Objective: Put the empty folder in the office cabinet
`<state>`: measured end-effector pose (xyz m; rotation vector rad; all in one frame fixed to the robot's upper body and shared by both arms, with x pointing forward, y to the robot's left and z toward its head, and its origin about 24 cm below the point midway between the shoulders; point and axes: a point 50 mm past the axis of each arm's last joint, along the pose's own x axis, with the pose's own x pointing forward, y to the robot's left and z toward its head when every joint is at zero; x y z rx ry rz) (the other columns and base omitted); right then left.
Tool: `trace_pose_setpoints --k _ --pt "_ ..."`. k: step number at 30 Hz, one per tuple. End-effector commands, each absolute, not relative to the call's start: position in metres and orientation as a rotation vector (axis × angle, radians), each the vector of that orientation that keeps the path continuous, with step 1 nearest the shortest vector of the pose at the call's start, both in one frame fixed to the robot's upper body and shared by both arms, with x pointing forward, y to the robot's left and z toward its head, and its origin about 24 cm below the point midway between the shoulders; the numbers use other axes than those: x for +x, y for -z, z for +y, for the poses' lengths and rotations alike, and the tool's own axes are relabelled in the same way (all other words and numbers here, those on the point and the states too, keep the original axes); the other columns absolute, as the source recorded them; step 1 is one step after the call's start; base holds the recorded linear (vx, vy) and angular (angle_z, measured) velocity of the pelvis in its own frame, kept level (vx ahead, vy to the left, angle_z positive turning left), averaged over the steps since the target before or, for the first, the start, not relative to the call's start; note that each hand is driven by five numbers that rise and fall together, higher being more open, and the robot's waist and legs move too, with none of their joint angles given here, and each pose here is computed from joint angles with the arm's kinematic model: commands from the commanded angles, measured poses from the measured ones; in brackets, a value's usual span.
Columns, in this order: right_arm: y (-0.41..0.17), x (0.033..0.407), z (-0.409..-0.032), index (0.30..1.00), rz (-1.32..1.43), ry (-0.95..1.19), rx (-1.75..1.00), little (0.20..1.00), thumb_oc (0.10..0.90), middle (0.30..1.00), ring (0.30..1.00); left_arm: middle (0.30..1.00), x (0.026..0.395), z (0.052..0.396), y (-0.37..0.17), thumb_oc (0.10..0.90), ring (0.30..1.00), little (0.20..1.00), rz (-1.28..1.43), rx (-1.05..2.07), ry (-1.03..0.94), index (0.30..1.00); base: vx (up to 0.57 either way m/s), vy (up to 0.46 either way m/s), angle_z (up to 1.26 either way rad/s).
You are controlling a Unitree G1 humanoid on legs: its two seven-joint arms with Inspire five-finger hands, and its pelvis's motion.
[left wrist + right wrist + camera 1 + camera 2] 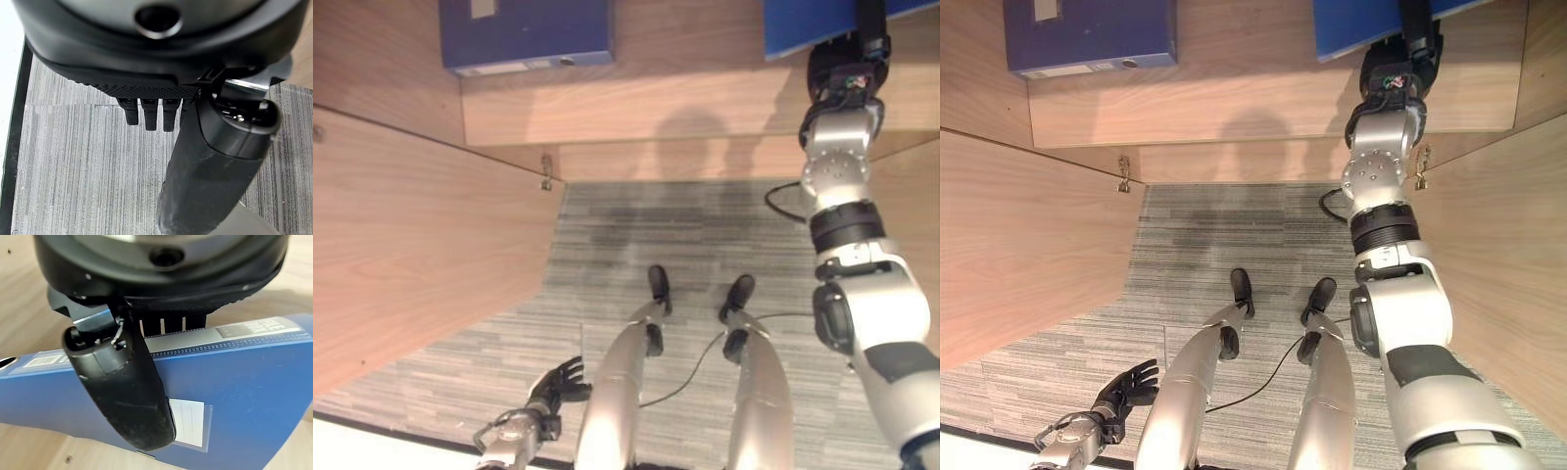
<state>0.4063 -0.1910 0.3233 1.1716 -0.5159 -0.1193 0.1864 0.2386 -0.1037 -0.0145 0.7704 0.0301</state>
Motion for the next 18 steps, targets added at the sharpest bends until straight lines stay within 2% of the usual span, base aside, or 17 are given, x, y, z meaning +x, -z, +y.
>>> trace_pose_setpoints --k 1,12,13,18 --pt "-0.387 0.386 -0.188 0.300 -0.713 -0.020 1.039 0.300 0.400 0.300 0.300 0.900 0.135 0.267 0.119 0.800 0.900 0.900 0.938 0.064 -0.084 0.900 0.00 0.000 0.00" --pt "-0.392 0.387 -0.181 0.309 -0.719 -0.055 1.164 0.309 0.406 0.309 0.309 0.900 0.127 0.278 0.121 0.800 0.900 0.900 0.974 0.126 -0.096 0.900 0.00 -0.019 0.06" --pt "-0.391 0.387 -0.178 0.900 -0.715 -0.070 1.163 0.900 0.800 0.900 0.900 0.900 0.126 0.279 0.121 0.800 0.900 0.900 0.978 0.135 -0.090 0.900 0.01 -0.018 0.07" --pt "-0.396 0.384 -0.166 0.900 -0.733 -0.157 1.143 0.900 0.800 0.900 0.900 0.900 0.124 0.284 0.119 0.800 0.900 0.900 0.982 0.152 -0.081 0.900 0.00 -0.015 0.08"
